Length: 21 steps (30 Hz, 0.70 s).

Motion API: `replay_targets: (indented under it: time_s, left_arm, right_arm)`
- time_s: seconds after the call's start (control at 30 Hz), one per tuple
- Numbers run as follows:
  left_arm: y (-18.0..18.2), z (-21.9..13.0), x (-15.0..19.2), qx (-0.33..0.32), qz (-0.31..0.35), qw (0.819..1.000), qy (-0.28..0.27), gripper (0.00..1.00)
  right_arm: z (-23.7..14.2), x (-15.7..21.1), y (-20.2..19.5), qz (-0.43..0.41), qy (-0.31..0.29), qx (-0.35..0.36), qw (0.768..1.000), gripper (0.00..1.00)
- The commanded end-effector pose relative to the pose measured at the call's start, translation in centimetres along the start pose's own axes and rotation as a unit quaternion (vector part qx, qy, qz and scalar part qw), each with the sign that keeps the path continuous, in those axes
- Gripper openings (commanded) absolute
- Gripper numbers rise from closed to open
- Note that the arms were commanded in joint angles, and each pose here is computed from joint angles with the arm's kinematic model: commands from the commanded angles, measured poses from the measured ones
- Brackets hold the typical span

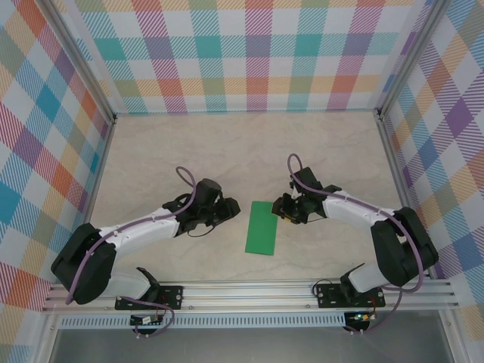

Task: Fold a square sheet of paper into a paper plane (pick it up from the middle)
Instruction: Fold the square sheet of paper in half at the center of the table.

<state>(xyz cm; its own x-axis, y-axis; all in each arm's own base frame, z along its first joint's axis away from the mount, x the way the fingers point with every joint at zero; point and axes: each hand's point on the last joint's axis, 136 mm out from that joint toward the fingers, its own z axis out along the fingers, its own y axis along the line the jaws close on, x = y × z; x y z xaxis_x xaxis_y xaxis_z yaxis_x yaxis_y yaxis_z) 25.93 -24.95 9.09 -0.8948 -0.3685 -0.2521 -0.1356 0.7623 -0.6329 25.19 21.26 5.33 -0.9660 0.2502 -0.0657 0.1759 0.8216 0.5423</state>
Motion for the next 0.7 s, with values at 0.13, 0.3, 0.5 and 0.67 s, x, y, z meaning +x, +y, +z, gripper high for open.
replay_targets:
  time_s: [0.13,0.3,0.5,0.67]
  left_arm:
    - [-0.8,1.9,0.6,0.020,0.007,0.999,0.036,0.46]
    - [-0.5,3.4,1.2,0.021,0.003,0.998,0.057,0.44]
    - [0.1,3.8,1.7,0.014,0.001,0.998,0.066,0.43]
    - [0.1,3.8,2.3,0.020,-0.001,0.997,0.072,0.44]
  right_arm:
    - [1.4,-0.1,0.3,0.005,0.009,-0.016,1.000,0.36]
    - [2.1,0.0,0.2,0.006,0.017,-0.023,1.000,0.32]
    - [2.8,0.7,0.0,0.008,0.032,-0.021,0.999,0.33]
    - [2.7,1.5,-0.9,0.007,0.038,-0.013,0.999,0.35]
